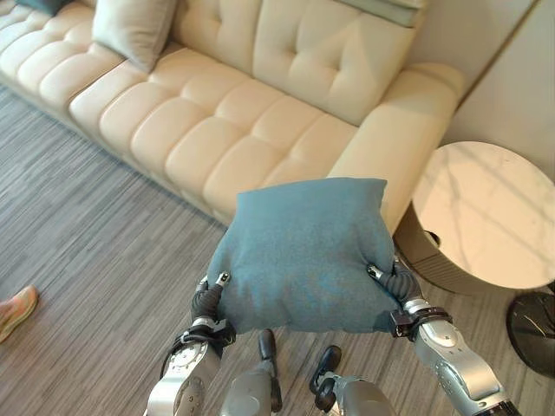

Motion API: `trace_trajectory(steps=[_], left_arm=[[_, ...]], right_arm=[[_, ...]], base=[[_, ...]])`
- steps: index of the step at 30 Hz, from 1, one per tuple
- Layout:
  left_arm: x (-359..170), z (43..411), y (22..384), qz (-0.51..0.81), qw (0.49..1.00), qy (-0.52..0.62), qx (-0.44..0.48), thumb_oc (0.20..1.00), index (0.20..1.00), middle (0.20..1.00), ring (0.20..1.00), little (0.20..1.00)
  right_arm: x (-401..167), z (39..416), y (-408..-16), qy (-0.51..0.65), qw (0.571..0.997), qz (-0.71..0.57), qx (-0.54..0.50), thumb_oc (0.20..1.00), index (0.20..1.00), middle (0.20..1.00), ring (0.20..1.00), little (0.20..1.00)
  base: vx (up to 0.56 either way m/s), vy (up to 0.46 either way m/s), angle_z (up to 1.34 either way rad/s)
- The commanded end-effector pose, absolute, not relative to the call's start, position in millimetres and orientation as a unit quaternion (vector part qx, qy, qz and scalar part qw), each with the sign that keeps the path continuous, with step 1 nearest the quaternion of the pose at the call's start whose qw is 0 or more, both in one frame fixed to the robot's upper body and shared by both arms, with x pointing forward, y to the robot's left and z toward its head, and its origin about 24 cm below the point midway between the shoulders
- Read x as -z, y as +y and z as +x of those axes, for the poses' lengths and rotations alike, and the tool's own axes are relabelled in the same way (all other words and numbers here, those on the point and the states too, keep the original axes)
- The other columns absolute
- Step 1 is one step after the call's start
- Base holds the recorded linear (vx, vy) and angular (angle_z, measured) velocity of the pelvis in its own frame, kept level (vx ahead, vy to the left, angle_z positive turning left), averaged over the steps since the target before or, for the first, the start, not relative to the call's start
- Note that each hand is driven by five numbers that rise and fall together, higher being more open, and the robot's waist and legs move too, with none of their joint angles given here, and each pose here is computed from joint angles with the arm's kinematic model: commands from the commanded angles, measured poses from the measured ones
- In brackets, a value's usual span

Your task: Pick up all the scattered cushions and arrange them neatly on the sofa.

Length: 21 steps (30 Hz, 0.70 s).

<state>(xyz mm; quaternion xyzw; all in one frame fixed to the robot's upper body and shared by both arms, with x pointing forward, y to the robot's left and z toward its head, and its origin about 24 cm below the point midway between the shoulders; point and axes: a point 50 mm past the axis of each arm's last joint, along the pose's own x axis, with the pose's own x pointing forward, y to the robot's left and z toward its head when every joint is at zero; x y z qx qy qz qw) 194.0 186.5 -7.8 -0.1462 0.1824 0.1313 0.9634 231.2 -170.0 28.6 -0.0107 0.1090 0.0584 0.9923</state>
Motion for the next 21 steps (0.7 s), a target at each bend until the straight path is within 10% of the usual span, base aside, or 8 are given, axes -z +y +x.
trace_trajectory(steps=[1, 21], left_arm=[[-36.8, 208.8, 182.1, -0.157, 0.981, 0.060, -0.093, 0.200, 0.200, 0.200, 0.200, 0.200], [-59.2, 231.2, 185.0, -0.113, 0.989, 0.000, -0.096, 0.200, 0.200, 0.200, 0.200, 0.200]], right_arm=[[-75.0, 240.1, -147.1, -0.015, 0.994, 0.030, -0.108, 0.200, 0.200, 0.200, 0.200, 0.200], [-80.0, 255.3, -126.6, -0.031, 0.991, 0.061, -0.111, 0.200, 0.200, 0.200, 0.200, 0.200]], base=[[0.02, 0.090, 0.14], [0.11, 0.172, 0.37]])
